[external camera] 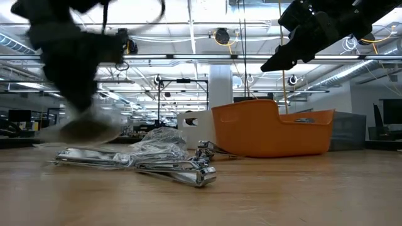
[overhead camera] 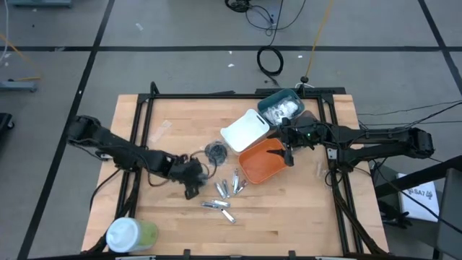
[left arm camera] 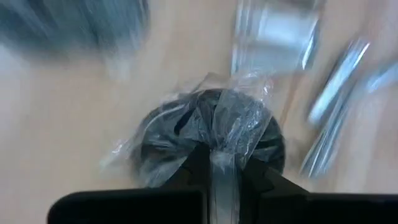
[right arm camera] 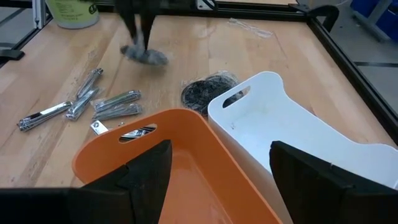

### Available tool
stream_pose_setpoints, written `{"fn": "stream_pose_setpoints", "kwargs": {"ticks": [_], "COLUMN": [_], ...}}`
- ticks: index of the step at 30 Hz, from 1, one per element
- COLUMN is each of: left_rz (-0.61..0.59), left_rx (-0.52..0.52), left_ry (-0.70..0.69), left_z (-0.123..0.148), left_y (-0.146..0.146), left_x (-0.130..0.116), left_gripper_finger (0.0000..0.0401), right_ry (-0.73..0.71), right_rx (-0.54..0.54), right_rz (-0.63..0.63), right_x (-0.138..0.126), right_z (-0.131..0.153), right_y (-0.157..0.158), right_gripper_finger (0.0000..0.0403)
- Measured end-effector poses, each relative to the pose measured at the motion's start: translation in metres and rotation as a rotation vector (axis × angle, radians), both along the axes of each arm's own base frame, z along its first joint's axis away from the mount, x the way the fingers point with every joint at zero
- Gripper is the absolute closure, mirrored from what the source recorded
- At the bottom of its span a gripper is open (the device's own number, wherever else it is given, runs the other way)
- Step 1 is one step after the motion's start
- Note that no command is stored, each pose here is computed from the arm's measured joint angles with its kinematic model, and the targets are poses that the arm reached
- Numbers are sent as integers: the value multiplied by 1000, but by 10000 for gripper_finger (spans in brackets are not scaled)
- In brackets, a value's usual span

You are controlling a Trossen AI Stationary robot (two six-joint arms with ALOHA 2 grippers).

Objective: Pick & Place Travel size toiletries
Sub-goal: Put the black hairbrush into the white bin

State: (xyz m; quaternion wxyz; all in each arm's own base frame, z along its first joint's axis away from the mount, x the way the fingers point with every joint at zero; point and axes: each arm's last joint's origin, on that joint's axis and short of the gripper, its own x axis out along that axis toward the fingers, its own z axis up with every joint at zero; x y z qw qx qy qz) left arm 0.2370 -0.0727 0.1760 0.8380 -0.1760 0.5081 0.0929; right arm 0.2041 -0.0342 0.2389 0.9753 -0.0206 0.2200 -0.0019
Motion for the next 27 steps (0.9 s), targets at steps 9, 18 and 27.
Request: {"fn": "stream_pose_setpoints", "kwargs": {"ticks": [9,18,27], "left_rz": [57,-70,-220], "left_rx": [367,476,163], "left_ry": [-375,-433,-282], "left_z": [78,96,59], "left_y": [19,51,20], "left_x": [14,33,25], "left_gripper_finger": [387,378,347], "right_ry": [0,5,36], "right_rx": [42,80,61], "right_rz": [-19,-36,-24], "right_x": [0,0,-2], "right_z": [0,-1,-3], "right_y": [0,0,0], "right_gripper_finger": [147,147,147]}}
